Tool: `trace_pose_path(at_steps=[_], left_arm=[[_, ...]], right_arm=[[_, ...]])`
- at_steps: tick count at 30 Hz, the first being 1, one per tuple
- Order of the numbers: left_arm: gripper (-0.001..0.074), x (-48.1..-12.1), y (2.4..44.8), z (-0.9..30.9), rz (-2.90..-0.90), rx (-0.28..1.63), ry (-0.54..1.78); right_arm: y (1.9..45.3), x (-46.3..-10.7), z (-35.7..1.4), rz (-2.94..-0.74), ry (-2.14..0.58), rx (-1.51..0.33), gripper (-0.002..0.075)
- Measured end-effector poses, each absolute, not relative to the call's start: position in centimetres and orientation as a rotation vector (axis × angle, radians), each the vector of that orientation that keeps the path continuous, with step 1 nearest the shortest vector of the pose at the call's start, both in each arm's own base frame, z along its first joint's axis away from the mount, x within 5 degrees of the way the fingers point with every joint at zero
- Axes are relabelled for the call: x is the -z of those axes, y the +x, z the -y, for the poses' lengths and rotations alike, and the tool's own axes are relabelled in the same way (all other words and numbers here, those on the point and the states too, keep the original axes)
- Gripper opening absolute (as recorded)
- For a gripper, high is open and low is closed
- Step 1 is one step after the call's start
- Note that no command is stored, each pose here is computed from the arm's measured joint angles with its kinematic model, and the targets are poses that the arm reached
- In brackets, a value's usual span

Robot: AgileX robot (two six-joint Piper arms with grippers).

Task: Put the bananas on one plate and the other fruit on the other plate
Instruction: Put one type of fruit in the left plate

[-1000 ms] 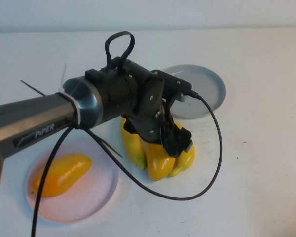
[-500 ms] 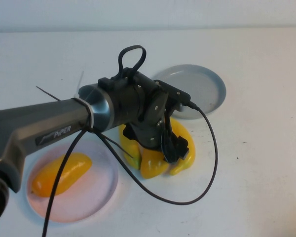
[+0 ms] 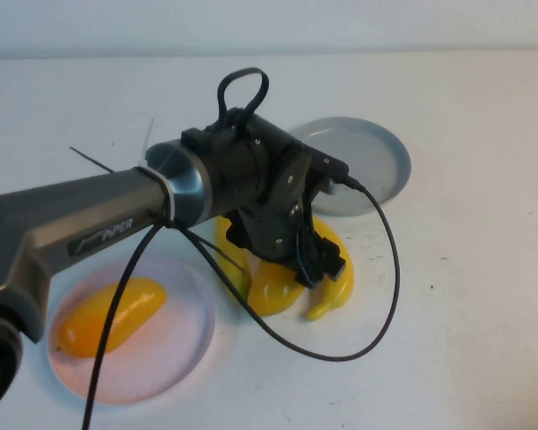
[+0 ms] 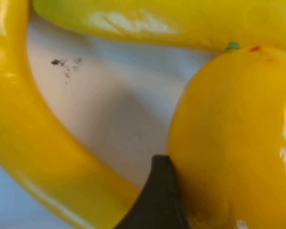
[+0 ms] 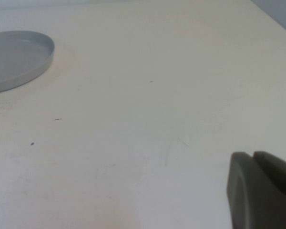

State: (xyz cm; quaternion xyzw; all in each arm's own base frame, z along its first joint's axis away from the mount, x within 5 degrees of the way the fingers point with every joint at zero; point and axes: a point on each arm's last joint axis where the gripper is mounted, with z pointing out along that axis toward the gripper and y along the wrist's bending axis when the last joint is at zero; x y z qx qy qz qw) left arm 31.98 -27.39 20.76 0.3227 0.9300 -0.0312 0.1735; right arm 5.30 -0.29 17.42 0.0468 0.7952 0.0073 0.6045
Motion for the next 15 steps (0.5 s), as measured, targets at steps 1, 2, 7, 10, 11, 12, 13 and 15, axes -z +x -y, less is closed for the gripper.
trace_pose_path(at_steps=[1,2,7,10,11,12,13,15], left_arm=[[0.0554,-21.4,32.1,27.4,-2.648,0.082,0.916],[0.0554,-22.2,32.1,27.5,-2.66,0.077,0.913],[0.0554,-26.4,32.0,27.3,-2.715,0.034,0.921],[0.0554,-28.3,31.6,26.9,-2.7,0.035,0.935],[0.0554,-28.6,31.4,26.8,-2.698,0.038,0.936],[0.0554,-29.0,31.1,26.5,-2.697,0.041,0.936],[0.0554,-29.3,30.8,26.2,-2.698,0.04,0.938],[0.0554,-29.8,30.1,25.6,-2.697,0.037,0.939]], right_arm=[[5.3,-17.4,0.3,-1.84,0.108,-0.017,-0.0017],[5.3,-17.4,0.3,-1.84,0.108,-0.017,-0.0017],[5.3,-17.4,0.3,-1.84,0.108,-0.017,-0.0017],[5.3,-17.4,0.3,-1.84,0.108,-0.017,-0.0017],[5.3,-17.4,0.3,-1.84,0.108,-0.017,-0.0017],[5.3,-17.4,0.3,-1.84,0.108,-0.017,-0.0017],[5.3,-17.4,0.3,-1.84,0.108,-0.017,-0.0017],[5.3,-17.4,0.3,-1.84,0.108,-0.017,-0.0017]])
